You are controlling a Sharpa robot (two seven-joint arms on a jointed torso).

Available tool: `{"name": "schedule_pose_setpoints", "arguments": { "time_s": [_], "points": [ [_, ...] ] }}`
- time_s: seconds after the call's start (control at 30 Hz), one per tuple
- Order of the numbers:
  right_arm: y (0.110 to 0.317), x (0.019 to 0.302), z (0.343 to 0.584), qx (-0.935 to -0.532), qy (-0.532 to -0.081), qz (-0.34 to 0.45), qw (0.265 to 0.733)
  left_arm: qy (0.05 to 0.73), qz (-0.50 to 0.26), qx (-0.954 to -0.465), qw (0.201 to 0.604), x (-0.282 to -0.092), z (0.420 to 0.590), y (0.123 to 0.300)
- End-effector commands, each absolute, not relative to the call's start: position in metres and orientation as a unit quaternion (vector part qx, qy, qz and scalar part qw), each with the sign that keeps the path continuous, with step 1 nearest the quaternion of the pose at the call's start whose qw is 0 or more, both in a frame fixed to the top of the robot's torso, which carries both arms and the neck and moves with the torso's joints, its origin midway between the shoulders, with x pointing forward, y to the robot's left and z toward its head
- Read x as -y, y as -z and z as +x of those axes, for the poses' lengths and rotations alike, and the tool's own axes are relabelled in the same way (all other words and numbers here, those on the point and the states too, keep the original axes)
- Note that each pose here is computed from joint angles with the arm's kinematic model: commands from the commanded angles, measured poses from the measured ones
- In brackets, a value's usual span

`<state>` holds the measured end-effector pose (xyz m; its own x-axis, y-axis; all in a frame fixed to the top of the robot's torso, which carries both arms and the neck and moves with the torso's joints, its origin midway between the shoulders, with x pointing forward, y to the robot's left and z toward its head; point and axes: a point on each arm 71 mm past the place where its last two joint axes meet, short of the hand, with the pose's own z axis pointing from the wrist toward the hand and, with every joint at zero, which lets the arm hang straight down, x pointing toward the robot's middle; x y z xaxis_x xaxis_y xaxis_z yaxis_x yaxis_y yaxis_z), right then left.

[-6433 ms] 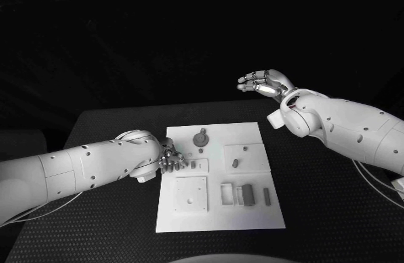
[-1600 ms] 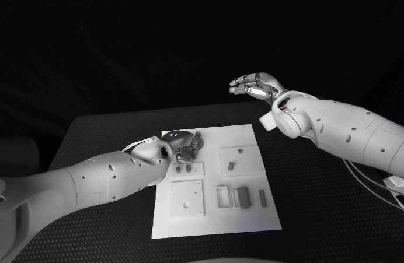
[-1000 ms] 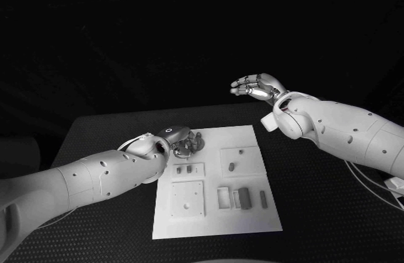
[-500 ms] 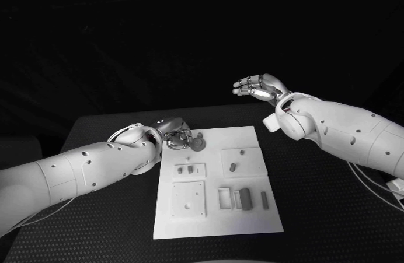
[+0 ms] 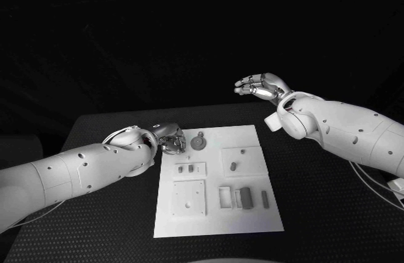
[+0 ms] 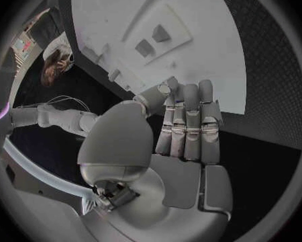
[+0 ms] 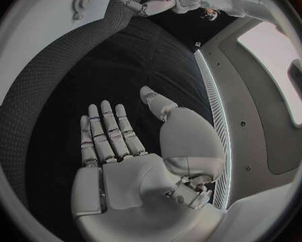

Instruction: Assemble the parts on the task board

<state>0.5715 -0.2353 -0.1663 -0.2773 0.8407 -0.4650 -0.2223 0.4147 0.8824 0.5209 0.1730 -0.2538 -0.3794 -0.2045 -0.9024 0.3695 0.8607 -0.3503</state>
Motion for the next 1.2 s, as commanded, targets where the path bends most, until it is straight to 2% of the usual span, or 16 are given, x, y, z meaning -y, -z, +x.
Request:
{"name": "schedule_pose_setpoints", "arguments": {
  "time_s": [0.03,0.3,1.2],
  "points": [
    [0.166,0.233,0.571,-0.638,-0.488,0.236,0.546,0.249,0.078,-0.793,0.550,-0.170,0.518,0.260],
    [0.166,0.233,0.571,-0.638,-0.489,0.236,0.546,0.250,0.083,-0.797,0.543,-0.165,0.514,0.269],
    [0.166,0.232,0.571,-0.638,-0.489,0.235,0.545,0.250,0.083,-0.793,0.549,-0.158,0.515,0.271]
  ]
}}
